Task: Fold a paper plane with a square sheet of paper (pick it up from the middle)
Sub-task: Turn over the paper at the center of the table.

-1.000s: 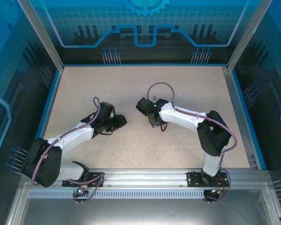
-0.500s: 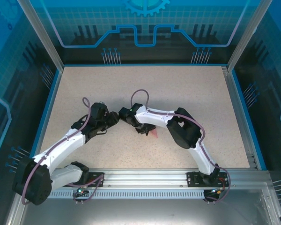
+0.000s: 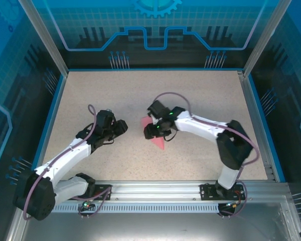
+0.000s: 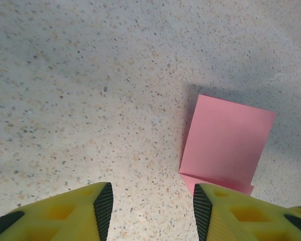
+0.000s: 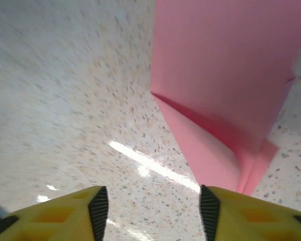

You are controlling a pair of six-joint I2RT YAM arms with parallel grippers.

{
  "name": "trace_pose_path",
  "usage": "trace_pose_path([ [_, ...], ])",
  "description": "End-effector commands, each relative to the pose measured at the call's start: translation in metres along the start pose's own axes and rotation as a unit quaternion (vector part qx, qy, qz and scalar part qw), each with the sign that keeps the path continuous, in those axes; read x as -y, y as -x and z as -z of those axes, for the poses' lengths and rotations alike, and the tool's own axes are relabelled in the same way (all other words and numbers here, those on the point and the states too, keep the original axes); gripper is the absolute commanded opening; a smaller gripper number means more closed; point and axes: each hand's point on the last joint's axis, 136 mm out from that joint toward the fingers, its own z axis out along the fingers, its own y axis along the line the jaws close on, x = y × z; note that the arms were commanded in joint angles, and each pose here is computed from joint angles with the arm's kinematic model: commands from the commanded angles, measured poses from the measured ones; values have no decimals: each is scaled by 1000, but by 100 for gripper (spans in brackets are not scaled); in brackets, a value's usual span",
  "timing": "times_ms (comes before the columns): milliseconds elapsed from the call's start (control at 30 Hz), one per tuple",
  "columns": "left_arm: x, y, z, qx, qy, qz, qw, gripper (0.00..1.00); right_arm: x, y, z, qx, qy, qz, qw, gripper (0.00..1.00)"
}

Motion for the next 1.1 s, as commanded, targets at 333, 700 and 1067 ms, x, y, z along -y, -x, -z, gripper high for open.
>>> trace_pose_path([
  [333,29,-30,-40,-117,-65,15,991,49,8,-1,-29,-29,133,-4,991,16],
  [700,53,-42,-67,-176,-113,27,977,52,52,-10,-57,-42,160,-64,984,16],
  [1067,78,-59,-94,-222,-137,30,965,55,78,-17,-66,-29,225,-138,964,19],
])
